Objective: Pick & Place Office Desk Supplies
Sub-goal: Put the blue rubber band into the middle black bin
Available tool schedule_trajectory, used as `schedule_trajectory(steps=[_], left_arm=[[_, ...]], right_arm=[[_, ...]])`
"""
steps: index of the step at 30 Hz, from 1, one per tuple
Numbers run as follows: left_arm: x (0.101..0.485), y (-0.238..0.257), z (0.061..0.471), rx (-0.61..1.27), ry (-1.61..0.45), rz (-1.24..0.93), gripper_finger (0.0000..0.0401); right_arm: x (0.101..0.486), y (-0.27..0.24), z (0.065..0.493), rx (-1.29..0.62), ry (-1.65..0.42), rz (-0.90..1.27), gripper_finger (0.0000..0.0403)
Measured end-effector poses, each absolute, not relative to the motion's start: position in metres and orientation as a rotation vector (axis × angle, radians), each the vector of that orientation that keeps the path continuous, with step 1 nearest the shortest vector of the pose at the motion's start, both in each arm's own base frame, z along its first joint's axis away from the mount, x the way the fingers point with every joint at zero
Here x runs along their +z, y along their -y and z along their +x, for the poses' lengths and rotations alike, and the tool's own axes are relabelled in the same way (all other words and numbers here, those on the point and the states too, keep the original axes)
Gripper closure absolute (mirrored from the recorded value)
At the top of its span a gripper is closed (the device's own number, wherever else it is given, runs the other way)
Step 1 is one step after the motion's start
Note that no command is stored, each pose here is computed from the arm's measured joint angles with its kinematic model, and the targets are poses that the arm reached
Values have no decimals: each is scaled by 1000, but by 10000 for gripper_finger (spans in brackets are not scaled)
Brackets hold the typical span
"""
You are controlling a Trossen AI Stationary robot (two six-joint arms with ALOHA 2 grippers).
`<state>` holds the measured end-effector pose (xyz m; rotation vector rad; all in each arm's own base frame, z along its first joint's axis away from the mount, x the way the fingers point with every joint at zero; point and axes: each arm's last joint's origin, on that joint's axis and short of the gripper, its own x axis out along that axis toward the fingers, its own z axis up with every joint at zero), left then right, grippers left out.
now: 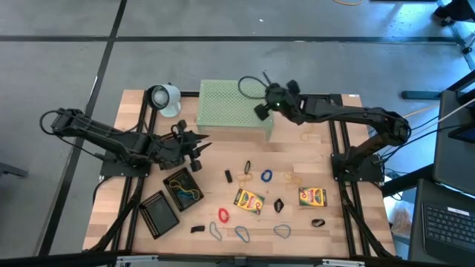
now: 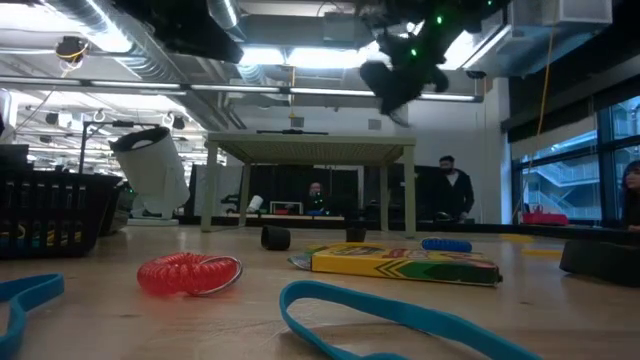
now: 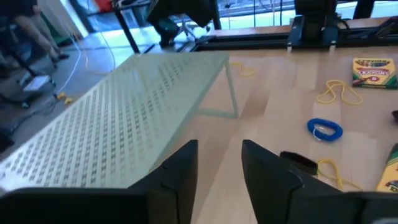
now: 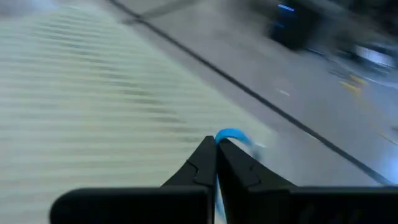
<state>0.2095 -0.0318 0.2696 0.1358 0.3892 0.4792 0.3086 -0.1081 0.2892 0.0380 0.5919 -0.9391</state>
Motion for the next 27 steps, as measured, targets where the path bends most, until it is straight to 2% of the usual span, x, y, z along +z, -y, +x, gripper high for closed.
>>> schedule_trajectory(steps=[8, 13, 18, 27], left_arm=[[263, 31, 228, 420, -372, 135, 221], [259, 32, 244, 400, -331, 179, 203], [261, 40, 263, 268, -207, 207, 203], [251, 50, 288, 84, -64, 195, 207]], right_arm=[[302, 61, 335, -314, -455, 97, 396], [306, 33, 341, 18, -412, 115, 396], [307, 7, 342, 197, -409, 101, 396], [309, -45, 341, 369, -350, 20, 396]])
